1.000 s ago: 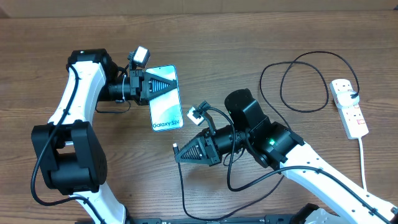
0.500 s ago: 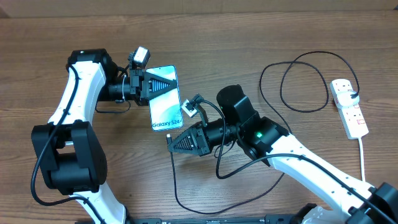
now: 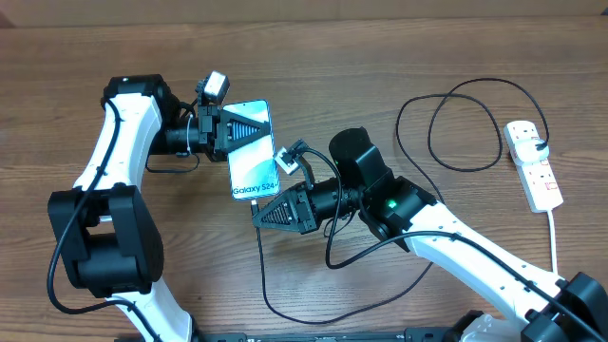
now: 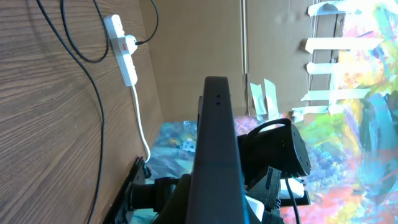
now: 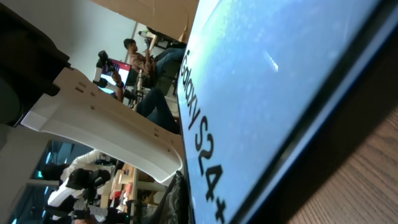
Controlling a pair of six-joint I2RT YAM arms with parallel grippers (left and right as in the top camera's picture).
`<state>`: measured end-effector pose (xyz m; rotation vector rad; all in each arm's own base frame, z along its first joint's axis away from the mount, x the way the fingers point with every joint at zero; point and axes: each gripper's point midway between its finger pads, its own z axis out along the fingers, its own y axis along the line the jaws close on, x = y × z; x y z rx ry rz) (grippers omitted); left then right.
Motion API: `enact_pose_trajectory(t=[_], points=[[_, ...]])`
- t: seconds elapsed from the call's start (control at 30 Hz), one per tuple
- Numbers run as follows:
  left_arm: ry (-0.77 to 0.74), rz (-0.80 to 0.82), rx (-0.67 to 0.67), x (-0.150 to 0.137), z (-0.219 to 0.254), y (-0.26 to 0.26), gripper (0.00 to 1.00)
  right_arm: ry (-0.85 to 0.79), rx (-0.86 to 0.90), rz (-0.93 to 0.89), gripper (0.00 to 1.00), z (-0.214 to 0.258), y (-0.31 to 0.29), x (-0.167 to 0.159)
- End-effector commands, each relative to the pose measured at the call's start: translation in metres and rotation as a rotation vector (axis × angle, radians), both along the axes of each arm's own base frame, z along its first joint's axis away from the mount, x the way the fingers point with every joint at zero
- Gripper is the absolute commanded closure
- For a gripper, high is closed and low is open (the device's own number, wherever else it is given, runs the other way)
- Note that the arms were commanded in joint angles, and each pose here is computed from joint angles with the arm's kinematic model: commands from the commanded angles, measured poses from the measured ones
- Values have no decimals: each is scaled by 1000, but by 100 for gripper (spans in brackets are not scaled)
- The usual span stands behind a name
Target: Plug charger to phone and switch on socket
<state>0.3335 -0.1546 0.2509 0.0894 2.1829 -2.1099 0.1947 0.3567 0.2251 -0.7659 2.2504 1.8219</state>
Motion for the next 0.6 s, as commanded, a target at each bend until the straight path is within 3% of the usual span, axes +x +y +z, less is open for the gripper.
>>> enact_pose_trajectory(t=[0.0, 0.57], points=[[-40, 8, -40, 0, 19, -5, 96, 19, 1, 13, 96, -2, 0, -3], [-47, 7, -38, 0, 18, -5, 96, 59, 29, 8, 96, 4, -16, 10]])
